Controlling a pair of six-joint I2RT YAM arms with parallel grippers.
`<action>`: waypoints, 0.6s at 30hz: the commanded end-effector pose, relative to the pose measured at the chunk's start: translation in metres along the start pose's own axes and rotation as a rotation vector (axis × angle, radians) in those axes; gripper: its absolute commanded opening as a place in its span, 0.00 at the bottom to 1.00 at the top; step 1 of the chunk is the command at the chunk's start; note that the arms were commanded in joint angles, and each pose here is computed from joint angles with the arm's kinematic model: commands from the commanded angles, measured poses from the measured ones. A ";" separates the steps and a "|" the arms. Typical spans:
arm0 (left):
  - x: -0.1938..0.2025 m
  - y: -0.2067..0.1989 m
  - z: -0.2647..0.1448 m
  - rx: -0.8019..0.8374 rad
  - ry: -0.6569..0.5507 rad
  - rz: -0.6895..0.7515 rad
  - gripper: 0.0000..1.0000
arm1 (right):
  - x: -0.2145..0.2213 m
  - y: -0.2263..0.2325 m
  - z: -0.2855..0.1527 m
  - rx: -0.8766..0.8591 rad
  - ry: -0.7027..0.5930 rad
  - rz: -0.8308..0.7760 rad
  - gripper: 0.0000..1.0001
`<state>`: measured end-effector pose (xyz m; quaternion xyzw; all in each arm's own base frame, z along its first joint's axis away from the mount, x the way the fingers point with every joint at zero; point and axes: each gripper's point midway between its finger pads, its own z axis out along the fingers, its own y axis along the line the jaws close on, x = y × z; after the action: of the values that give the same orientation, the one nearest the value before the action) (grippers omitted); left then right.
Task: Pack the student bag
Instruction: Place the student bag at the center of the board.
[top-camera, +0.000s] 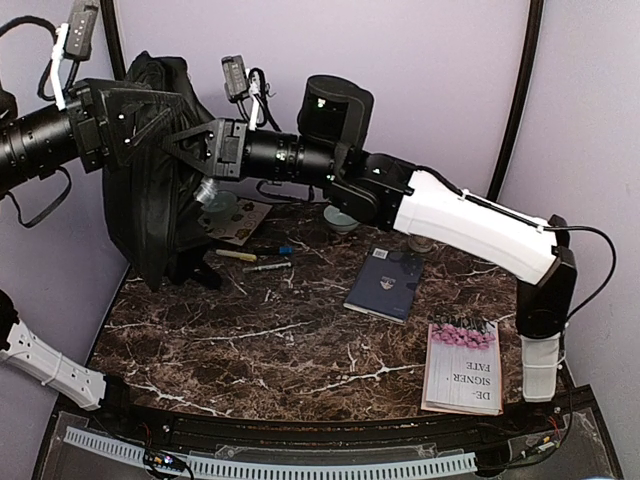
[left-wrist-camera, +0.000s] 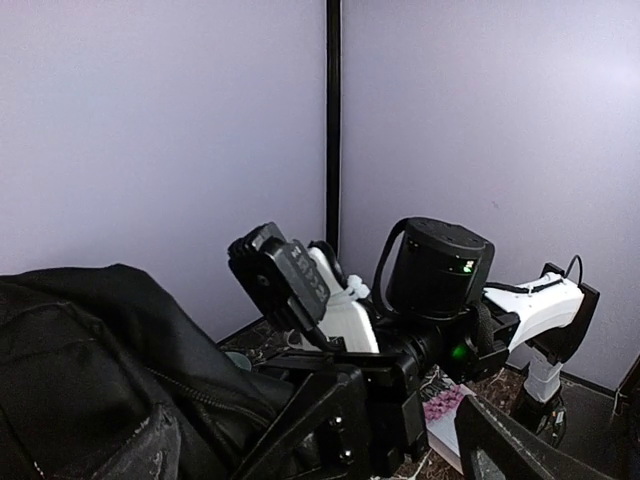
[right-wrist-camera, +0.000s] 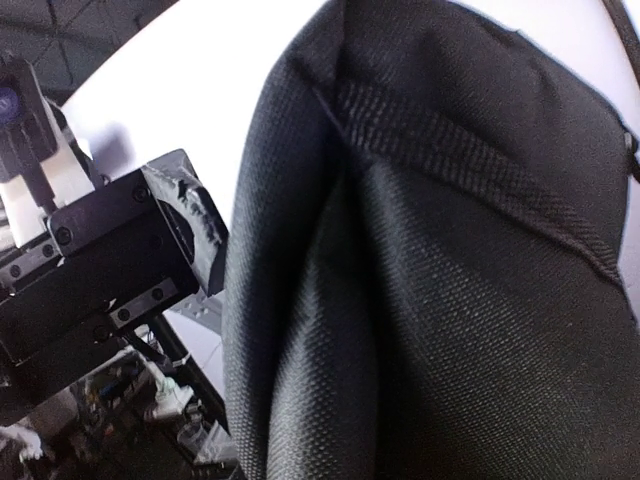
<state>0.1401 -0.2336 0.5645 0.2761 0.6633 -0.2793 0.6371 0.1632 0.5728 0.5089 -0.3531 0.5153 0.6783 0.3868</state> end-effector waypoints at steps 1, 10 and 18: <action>-0.019 0.017 -0.020 -0.025 -0.076 -0.080 0.98 | -0.035 -0.010 -0.032 0.149 -0.197 0.114 0.00; 0.003 0.010 -0.009 -0.030 -0.009 -0.096 0.99 | 0.145 -0.190 -0.192 0.646 -0.048 0.954 0.00; 0.018 0.014 0.001 -0.092 0.021 -0.151 0.99 | 0.273 -0.192 -0.186 0.552 0.473 1.313 0.00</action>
<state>0.1452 -0.2273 0.5525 0.2313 0.6859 -0.2929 0.6247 0.2994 0.4279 0.1143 0.1020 0.8636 0.4935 -0.0143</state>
